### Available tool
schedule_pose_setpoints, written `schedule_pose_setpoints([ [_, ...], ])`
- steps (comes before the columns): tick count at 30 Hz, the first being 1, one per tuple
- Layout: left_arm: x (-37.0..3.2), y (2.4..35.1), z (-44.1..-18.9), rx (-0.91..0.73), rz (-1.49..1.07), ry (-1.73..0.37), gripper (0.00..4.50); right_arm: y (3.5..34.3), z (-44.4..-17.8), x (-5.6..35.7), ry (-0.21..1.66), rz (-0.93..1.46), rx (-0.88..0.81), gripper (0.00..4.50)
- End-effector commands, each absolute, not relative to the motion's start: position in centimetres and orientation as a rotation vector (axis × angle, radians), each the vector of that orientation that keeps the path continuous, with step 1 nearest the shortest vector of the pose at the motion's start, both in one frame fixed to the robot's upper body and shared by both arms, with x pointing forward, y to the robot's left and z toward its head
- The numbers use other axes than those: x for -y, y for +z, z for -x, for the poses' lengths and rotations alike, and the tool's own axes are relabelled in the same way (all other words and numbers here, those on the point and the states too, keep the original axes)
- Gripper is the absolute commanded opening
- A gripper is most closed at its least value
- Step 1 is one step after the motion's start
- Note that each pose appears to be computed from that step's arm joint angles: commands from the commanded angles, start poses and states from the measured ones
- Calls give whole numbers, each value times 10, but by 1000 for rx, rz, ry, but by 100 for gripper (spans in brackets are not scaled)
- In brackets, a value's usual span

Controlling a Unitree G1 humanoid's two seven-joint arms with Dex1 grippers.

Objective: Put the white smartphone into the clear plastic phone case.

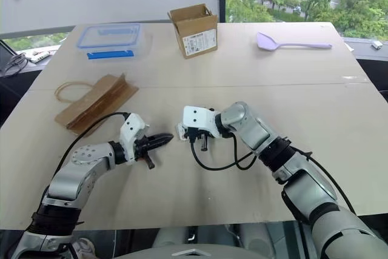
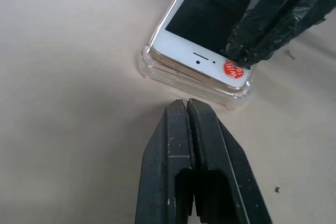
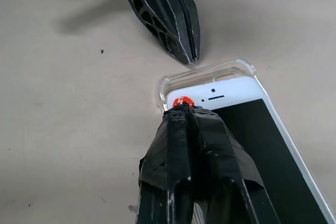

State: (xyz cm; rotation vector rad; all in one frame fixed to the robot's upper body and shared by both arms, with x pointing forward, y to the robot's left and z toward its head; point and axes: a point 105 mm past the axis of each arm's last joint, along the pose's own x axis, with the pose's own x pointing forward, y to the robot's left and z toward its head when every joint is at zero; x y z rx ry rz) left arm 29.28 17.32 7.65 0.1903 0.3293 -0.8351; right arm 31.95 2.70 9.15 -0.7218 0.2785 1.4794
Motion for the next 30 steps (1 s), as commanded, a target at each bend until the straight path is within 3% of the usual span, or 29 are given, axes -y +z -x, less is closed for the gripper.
schedule_pose_setpoints([
  [1, -171, 78, -291, -322, -199, -848, 4, 61, -316, -16, 1476, 653, -434, 0],
  [3, -171, 79, -291, -320, -199, -848, 4, 78, -320, -18, 1455, 581, -373, 0],
  [7, -172, 78, -291, -320, -195, -846, 4, 147, -325, -8, 1401, 389, -193, 0],
  [13, -169, 78, -293, -319, -188, -853, 4, 184, -328, 27, 1276, 439, -135, 0],
  [20, -165, 80, -297, -312, -190, -873, 4, 151, -357, 61, 1064, 695, -228, 0],
  [30, -163, 81, -300, -312, -203, -891, 4, 124, -363, 50, 1077, 779, -253, 0],
])
